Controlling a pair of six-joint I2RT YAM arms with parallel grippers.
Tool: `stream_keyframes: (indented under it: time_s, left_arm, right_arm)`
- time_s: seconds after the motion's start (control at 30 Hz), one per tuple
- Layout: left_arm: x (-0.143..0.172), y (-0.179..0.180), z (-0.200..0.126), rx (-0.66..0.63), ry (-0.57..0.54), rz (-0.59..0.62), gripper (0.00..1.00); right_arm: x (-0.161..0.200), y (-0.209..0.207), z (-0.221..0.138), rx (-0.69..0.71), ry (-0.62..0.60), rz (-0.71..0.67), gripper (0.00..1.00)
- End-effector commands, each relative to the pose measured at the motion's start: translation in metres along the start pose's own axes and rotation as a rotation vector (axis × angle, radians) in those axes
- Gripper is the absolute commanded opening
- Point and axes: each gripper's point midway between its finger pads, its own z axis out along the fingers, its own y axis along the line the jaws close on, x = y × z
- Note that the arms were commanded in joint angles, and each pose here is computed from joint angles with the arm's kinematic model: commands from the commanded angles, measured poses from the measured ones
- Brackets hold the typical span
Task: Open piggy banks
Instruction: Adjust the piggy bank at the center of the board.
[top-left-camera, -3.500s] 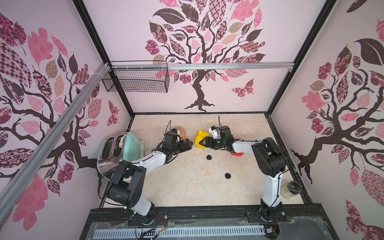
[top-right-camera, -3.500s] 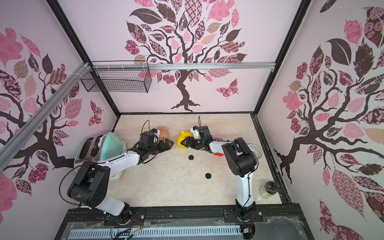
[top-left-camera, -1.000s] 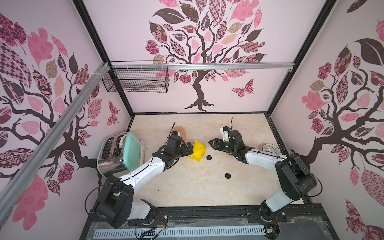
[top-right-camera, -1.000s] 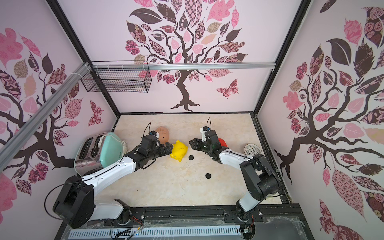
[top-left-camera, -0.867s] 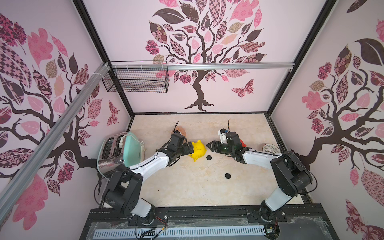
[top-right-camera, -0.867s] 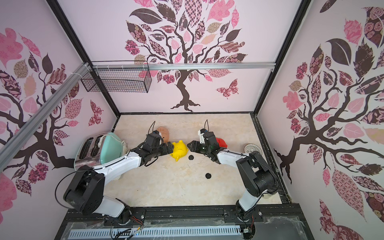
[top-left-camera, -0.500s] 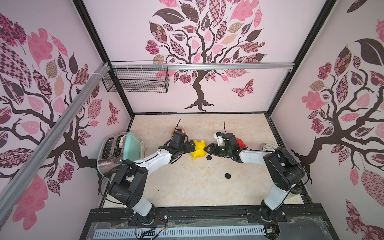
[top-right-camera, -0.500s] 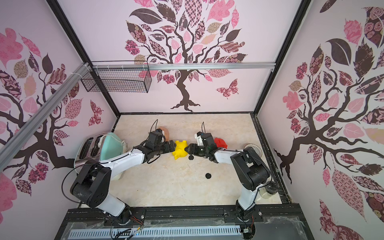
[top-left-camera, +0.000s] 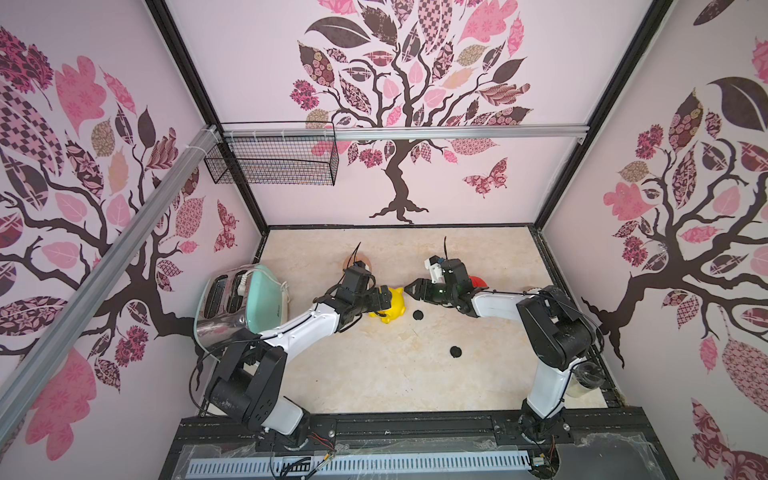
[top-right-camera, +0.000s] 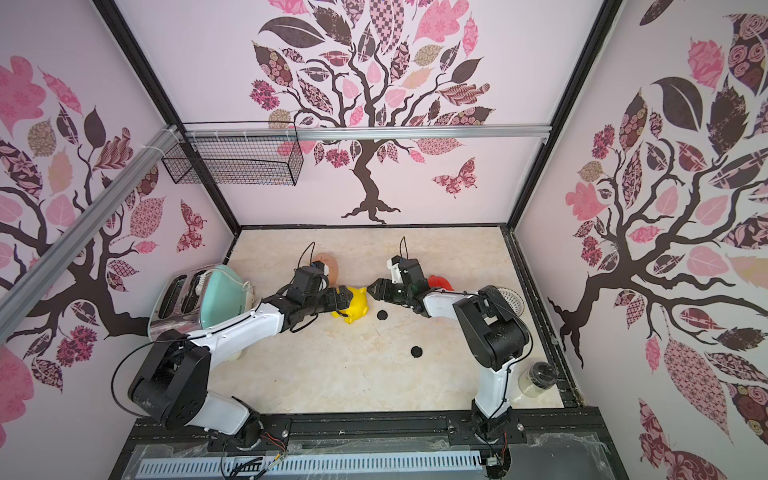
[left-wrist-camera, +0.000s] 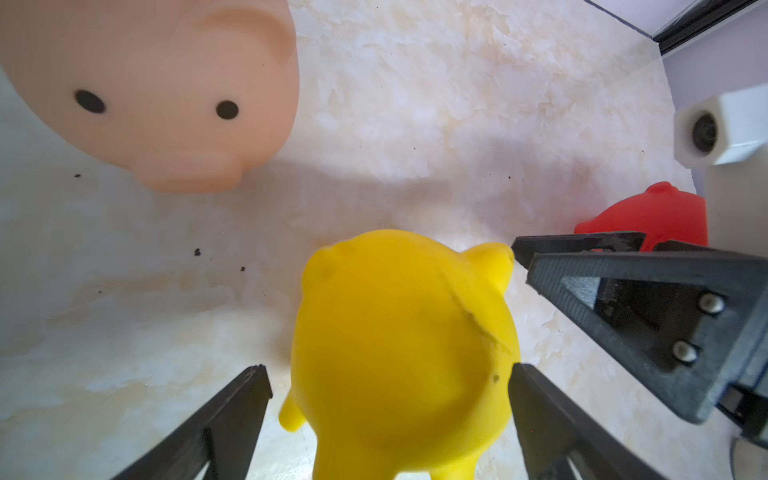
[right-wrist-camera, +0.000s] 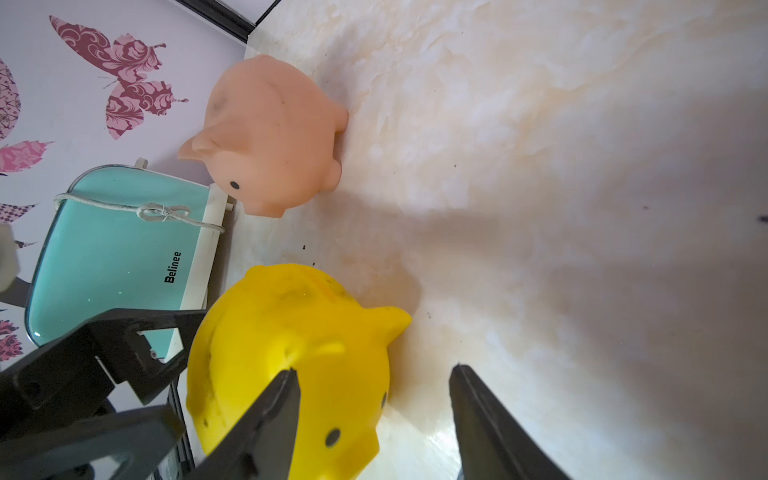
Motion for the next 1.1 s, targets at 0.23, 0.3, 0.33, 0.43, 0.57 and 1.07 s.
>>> stream_keyframes:
  time_s: [0.23,0.3,0.33,0.43,0.57,1.07]
  left_arm:
    - [0.009,0.007,0.016,-0.013,0.035,-0.018,0.91]
    - [0.011,0.008,0.018,-0.012,0.043,-0.019,0.90]
    - [0.011,0.008,0.020,-0.014,0.047,-0.020,0.89]
    - [0.010,0.011,0.024,-0.011,0.050,-0.030,0.89]
    - [-0.003,0.013,0.022,0.008,0.037,-0.043,0.91]
    - [-0.018,0.010,-0.032,0.040,-0.093,-0.065,0.88]
  right_arm:
    - [0.018,0.011,0.002,-0.099,0.059,0.037,0.60]
    - [0.023,0.013,0.000,-0.100,0.063,0.036,0.60]
    - [0.026,0.014,0.000,-0.102,0.069,0.034,0.60]
    - [0.035,0.019,-0.001,-0.104,0.086,0.032,0.59]
    - [0.053,0.030,-0.003,-0.113,0.117,0.004,0.58]
    - [-0.025,0.013,-0.028,0.098,-0.143,-0.070,0.54]
